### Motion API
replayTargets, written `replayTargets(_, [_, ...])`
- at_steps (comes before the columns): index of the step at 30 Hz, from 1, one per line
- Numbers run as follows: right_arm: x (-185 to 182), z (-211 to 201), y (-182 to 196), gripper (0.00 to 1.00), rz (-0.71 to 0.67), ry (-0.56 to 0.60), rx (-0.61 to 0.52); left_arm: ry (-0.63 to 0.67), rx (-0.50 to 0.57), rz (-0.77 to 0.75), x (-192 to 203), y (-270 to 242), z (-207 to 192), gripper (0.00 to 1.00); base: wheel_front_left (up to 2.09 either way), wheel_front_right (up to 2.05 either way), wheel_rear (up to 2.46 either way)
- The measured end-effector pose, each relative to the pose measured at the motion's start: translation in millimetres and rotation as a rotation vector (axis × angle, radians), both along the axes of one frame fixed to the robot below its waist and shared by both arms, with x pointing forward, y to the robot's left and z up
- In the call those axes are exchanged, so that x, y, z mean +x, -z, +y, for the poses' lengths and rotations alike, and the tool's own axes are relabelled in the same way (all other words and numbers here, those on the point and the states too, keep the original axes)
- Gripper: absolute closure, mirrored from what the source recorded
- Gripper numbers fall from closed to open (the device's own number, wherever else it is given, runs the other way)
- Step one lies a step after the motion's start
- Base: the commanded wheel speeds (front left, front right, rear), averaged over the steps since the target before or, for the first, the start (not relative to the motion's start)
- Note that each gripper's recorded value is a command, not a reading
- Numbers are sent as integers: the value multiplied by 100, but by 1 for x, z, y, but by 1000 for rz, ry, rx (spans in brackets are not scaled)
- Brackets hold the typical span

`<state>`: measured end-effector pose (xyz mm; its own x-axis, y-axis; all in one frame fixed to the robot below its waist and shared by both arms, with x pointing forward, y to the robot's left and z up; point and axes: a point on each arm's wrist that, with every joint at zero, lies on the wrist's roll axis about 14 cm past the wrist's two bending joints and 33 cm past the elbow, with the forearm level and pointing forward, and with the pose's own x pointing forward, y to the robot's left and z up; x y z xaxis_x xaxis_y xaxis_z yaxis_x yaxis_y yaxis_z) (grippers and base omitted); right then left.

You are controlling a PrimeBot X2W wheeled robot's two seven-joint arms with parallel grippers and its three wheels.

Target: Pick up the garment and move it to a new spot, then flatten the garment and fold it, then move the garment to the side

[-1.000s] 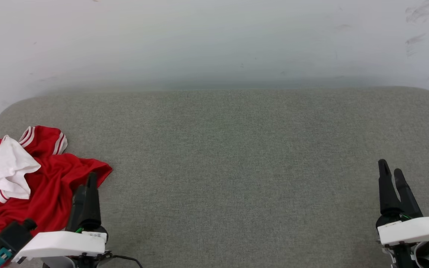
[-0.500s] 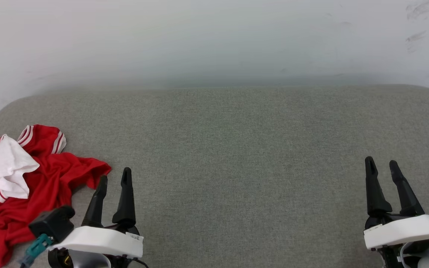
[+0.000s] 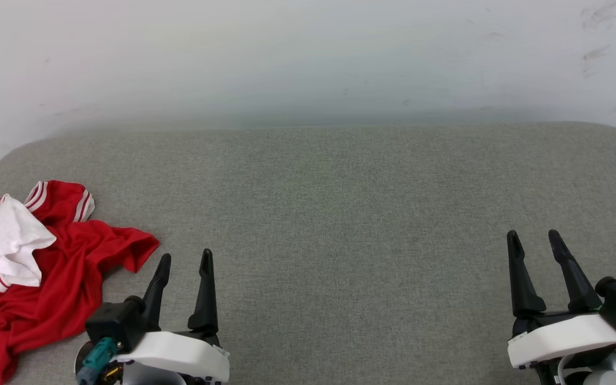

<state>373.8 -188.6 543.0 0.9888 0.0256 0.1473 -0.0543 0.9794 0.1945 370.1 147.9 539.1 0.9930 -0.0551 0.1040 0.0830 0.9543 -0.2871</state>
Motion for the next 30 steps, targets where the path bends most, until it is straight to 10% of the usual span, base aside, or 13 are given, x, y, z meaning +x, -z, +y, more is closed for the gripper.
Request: replayTargets(30, [-4,13,-11,0,-70,-24,-165,23,75,-76,-8,-5,-7,0,0,0,0])
